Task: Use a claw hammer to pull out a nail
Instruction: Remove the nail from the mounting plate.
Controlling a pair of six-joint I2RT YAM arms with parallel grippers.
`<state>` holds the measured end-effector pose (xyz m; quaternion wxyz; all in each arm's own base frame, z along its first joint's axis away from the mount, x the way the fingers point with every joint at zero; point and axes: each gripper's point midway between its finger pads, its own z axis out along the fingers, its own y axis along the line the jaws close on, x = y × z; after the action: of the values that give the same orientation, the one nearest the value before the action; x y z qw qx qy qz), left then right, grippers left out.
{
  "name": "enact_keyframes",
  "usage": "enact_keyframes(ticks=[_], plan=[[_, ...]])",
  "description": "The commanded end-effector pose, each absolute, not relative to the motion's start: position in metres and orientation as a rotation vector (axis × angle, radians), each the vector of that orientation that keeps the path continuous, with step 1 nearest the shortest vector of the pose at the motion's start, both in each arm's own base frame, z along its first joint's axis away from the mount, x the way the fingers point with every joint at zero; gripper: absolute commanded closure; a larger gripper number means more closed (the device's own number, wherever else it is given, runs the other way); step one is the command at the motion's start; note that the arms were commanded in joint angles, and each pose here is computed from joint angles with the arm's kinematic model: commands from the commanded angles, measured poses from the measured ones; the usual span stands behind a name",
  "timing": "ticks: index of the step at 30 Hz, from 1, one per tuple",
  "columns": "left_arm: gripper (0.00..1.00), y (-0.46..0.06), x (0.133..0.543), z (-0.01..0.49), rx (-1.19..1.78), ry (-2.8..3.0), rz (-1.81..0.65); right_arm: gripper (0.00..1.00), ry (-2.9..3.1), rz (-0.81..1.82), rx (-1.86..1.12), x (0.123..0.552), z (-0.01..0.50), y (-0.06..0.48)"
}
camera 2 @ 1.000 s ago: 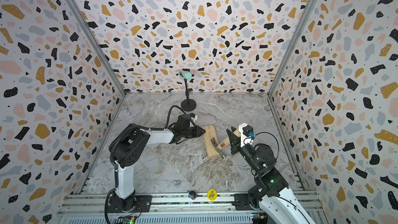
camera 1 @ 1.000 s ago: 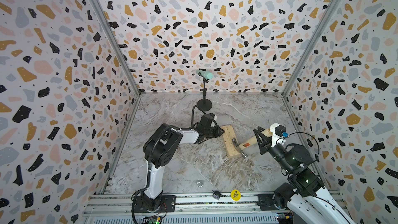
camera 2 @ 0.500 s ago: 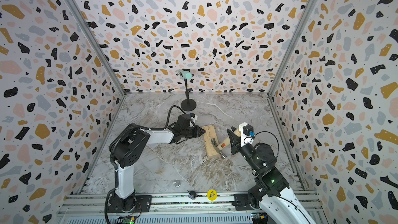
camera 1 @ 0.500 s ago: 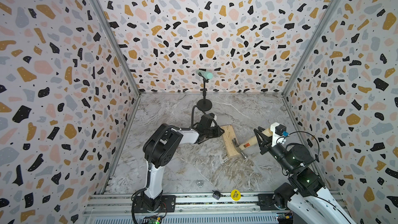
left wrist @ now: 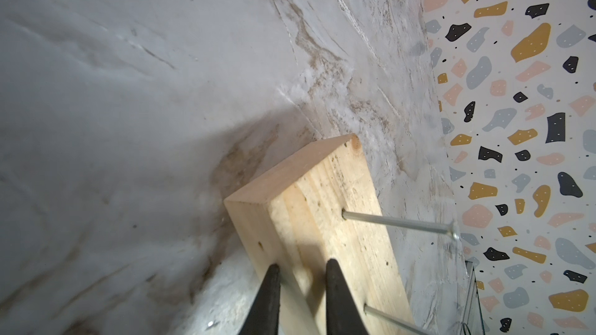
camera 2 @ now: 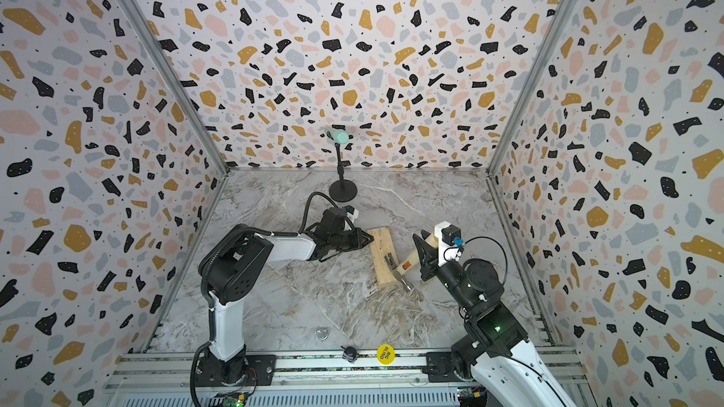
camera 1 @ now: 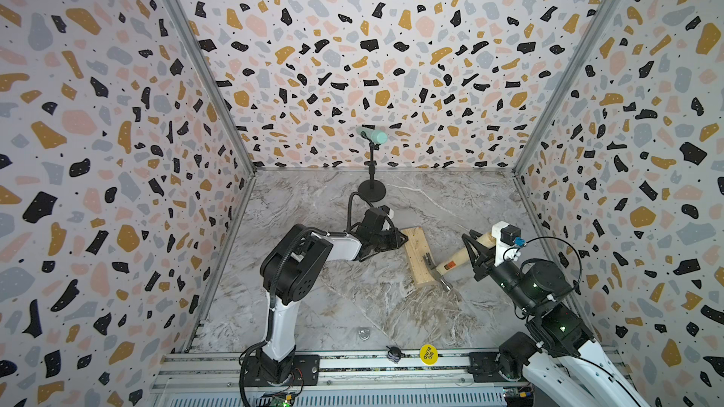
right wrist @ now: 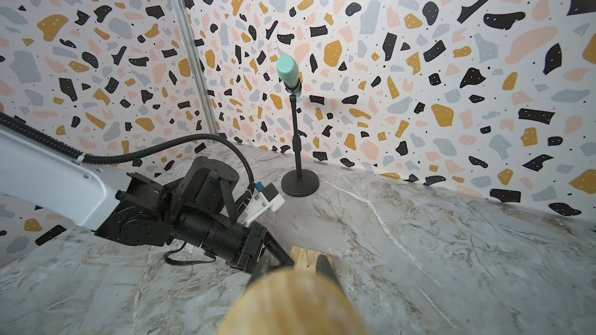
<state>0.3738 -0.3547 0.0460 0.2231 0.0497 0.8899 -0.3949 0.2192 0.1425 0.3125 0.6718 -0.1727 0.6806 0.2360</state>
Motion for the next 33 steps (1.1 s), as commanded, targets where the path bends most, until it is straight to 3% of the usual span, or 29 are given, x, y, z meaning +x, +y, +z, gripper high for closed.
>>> enact_keyframes(ticks=[1,33], plan=[[0.8,-0.324,0.347,-0.023,0.06,2.692,-0.917,1.0,1.317,0.605,-0.327,0.2,0.381,0.134],[0.81,-0.329,0.346,-0.014,0.076,2.668,-0.972,1.0,1.177,0.583,-0.309,0.194,0.44,0.128]])
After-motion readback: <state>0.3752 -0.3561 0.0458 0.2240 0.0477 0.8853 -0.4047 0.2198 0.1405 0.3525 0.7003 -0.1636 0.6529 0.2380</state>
